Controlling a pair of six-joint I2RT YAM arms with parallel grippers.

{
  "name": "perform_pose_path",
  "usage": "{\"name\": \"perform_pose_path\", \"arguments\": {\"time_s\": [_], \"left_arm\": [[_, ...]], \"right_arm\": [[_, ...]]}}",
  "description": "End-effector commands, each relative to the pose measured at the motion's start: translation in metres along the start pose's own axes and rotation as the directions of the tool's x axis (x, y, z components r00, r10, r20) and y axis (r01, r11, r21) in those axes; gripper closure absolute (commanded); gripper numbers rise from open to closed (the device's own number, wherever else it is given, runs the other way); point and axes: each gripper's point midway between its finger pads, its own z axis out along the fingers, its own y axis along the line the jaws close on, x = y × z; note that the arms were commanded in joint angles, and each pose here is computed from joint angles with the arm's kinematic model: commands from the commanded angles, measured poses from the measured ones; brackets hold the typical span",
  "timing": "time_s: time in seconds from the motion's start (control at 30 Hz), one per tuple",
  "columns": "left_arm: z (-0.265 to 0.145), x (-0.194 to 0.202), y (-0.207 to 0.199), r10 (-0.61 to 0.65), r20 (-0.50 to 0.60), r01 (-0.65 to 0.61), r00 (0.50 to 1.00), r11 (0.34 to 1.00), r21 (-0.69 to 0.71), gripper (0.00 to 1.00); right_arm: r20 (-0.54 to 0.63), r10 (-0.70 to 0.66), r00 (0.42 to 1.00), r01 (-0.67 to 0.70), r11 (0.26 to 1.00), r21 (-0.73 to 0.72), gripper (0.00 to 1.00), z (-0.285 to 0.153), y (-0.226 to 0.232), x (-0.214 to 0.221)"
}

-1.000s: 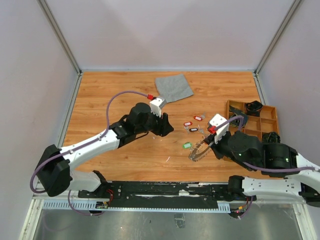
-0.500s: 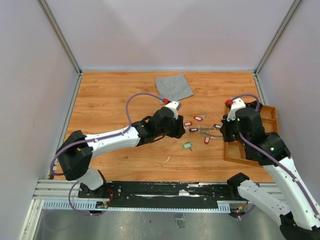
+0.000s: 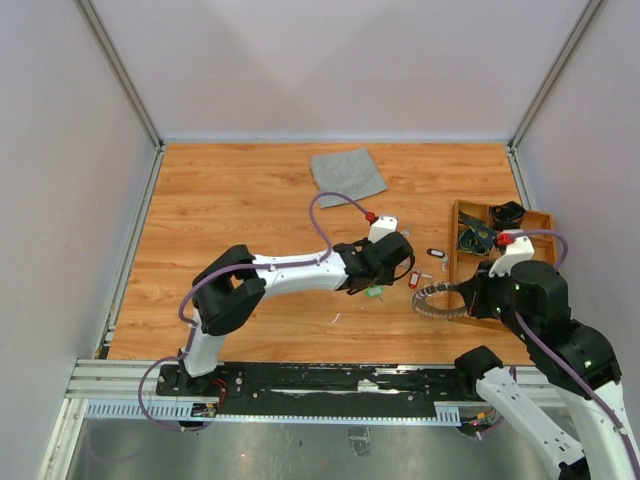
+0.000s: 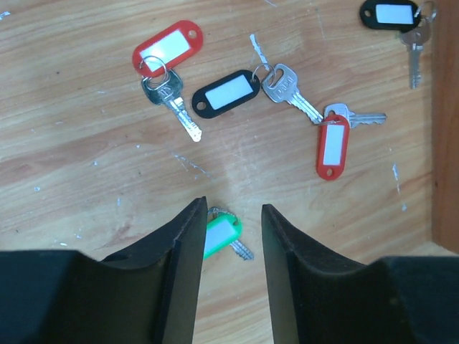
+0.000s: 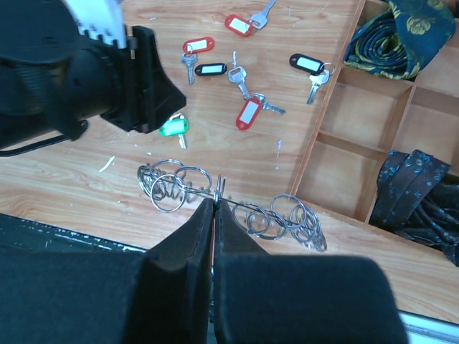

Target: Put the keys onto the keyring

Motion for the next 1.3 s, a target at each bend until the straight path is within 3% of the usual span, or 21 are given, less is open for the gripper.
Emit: {"name": "perform_pose_path", "arguments": {"time_s": [0.0, 0.33, 0.67, 0.97, 1.27], "left_arm": [[0.008, 0.002, 0.008, -0.018, 0.024, 0.021, 1.000, 0.984, -0.178, 0.61], [0.023, 0.024, 0.009, 0.053, -0.007, -0.052, 0.999, 0.934, -0.354, 0.62], [0.029, 0.039, 0.005, 0.031, -0.040, -0.043, 0.999, 0.941, -0.335, 0.64], [0.032, 0.045, 0.002, 0.038, -0.057, -0.054, 0.998, 0.946, -0.320, 0.78], [0.025, 0.044, 0.003, 0.054, -0.058, -0.070, 0.997, 0.945, -0.319, 0.99]], "right_arm": [[-0.025, 0.047, 0.999, -0.048, 0.999, -0.013, 1.00, -0.008, 0.001, 0.012], [-0.030, 0.016, 0.999, -0.017, 0.998, -0.055, 1.00, -0.014, 0.004, 0.019], [-0.037, 0.004, 0.999, -0.007, 0.997, -0.083, 1.00, -0.015, 0.007, 0.025], [-0.036, 0.008, 0.999, -0.012, 0.995, -0.094, 0.99, -0.016, 0.009, 0.028], [-0.036, 0.014, 0.999, -0.017, 0.995, -0.095, 0.99, -0.015, 0.009, 0.029]]}}
